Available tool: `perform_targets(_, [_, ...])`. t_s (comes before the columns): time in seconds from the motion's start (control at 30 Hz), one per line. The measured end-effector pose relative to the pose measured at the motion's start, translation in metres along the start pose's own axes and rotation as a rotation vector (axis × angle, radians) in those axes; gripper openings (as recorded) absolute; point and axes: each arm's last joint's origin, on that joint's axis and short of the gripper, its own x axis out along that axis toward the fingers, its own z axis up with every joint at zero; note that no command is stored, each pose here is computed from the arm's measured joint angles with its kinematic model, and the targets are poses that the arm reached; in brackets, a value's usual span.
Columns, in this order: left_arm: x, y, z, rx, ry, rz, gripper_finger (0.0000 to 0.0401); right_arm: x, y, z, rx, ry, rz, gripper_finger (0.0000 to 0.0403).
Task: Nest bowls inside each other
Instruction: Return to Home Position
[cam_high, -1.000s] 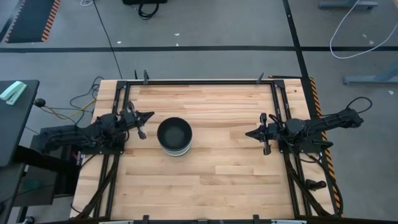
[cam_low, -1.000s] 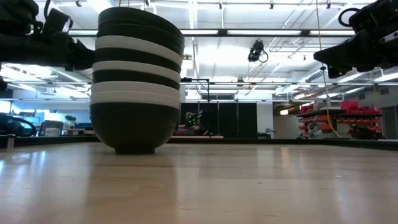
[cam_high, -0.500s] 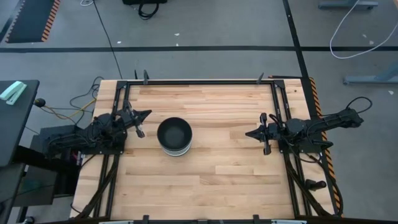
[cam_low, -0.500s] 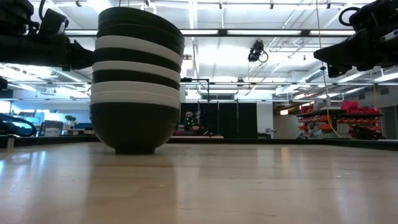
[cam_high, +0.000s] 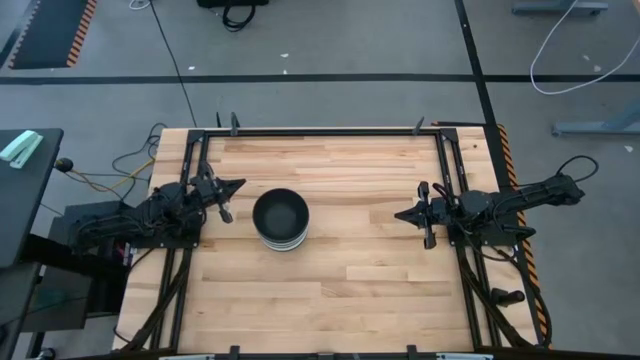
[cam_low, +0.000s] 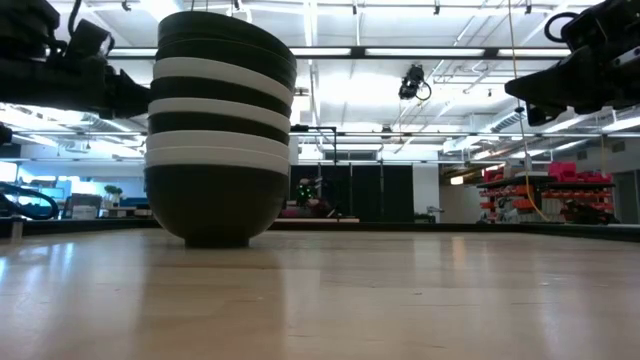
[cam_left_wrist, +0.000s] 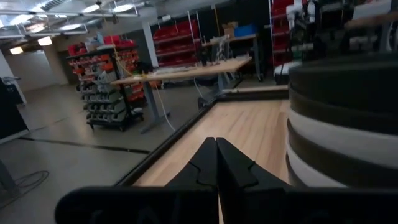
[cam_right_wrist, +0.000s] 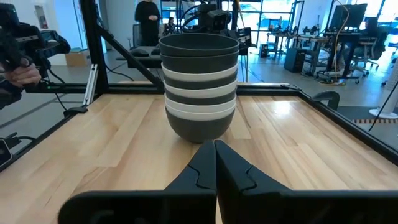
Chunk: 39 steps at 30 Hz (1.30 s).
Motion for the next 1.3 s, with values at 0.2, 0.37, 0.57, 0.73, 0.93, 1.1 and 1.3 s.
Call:
perform_targets(0.2, [0.005, -0.003, -0.008, 0.038, 0.097, -0.028, 0.0001, 0.000, 0.001, -0.002, 0.032, 0.017, 0.019, 0.0000])
perform_targets(0.37, [0.008, -0.005, -0.013, 0.054, 0.146, -0.052, 0.0001, 0.000, 0.001, -0.002, 0.049, 0.024, 0.019, 0.0000])
perform_targets(0.57, [0.008, -0.006, -0.013, 0.083, 0.143, -0.070, 0.0001, 0.000, 0.001, -0.002, 0.062, 0.023, 0.019, 0.0000])
perform_targets(0.73, [0.008, -0.007, -0.013, 0.096, 0.144, -0.105, 0.0001, 0.000, 0.001, -0.002, 0.086, 0.022, 0.041, 0.0000])
perform_targets(0.93, [0.007, -0.006, -0.012, 0.064, 0.185, -0.165, 0.0001, 0.000, 0.001, -0.002, 0.094, 0.025, 0.044, 0.0000])
perform_targets(1.1, [0.007, -0.002, -0.014, 0.005, 0.199, -0.194, 0.0001, 0.000, 0.001, -0.003, 0.098, 0.033, 0.048, 0.0000])
perform_targets(1.3, [0.009, 0.001, -0.017, -0.042, 0.231, -0.166, 0.0001, 0.000, 0.001, -0.005, 0.097, 0.049, 0.047, 0.0000])
